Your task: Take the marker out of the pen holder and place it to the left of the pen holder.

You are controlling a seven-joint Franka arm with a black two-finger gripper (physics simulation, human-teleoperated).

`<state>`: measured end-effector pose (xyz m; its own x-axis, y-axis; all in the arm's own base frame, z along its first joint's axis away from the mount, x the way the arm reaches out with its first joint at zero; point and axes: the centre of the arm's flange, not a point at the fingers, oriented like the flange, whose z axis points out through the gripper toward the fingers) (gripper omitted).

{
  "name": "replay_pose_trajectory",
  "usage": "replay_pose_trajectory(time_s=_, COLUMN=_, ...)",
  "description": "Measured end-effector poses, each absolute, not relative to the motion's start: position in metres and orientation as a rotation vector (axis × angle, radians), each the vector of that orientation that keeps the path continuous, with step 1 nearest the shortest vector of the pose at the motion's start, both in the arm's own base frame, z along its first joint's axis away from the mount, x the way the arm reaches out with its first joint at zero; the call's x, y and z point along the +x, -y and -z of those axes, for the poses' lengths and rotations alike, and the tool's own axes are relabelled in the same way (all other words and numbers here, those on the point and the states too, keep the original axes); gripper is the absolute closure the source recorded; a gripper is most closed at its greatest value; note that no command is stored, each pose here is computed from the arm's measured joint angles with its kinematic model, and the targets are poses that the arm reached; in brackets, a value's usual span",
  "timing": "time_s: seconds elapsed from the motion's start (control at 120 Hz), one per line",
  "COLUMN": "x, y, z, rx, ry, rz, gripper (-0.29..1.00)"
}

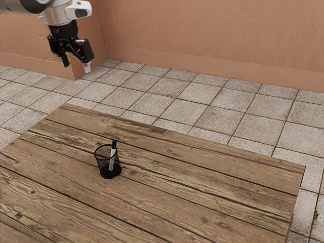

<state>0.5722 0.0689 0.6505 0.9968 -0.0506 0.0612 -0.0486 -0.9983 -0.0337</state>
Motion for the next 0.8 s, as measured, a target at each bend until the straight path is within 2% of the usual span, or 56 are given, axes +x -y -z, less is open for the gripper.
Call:
replay_pose_trajectory(time_s=0.25, x=0.572, y=-0.076, z=-0.651, rx=-3.105, ry=-0.063, rz=0.098, gripper=0.00)
replay_pose_trajectory(time_s=0.317, x=0.590, y=-0.079, z=-0.641, rx=-3.102, ry=-0.062, rz=0.108, gripper=0.00)
replay_pose_trajectory(time_s=0.375, x=0.619, y=-0.070, z=-0.611, rx=-3.099, ry=-0.102, rz=0.121, gripper=0.00)
replay_pose_trajectory(time_s=0.483, x=0.675, y=0.014, z=-0.539, rx=-3.027, ry=-0.353, rz=0.096, gripper=0.00)
replay_pose_trajectory(time_s=0.617, x=0.696, y=0.098, z=-0.494, rx=-2.879, ry=-0.622, rz=0.044, gripper=0.00)
replay_pose_trajectory(time_s=0.7, x=0.691, y=0.118, z=-0.472, rx=-2.755, ry=-0.705, rz=-0.100, gripper=0.00)
replay_pose_trajectory(time_s=0.8, x=0.695, y=0.113, z=-0.420, rx=-2.610, ry=-0.755, rz=-0.299, gripper=0.00)
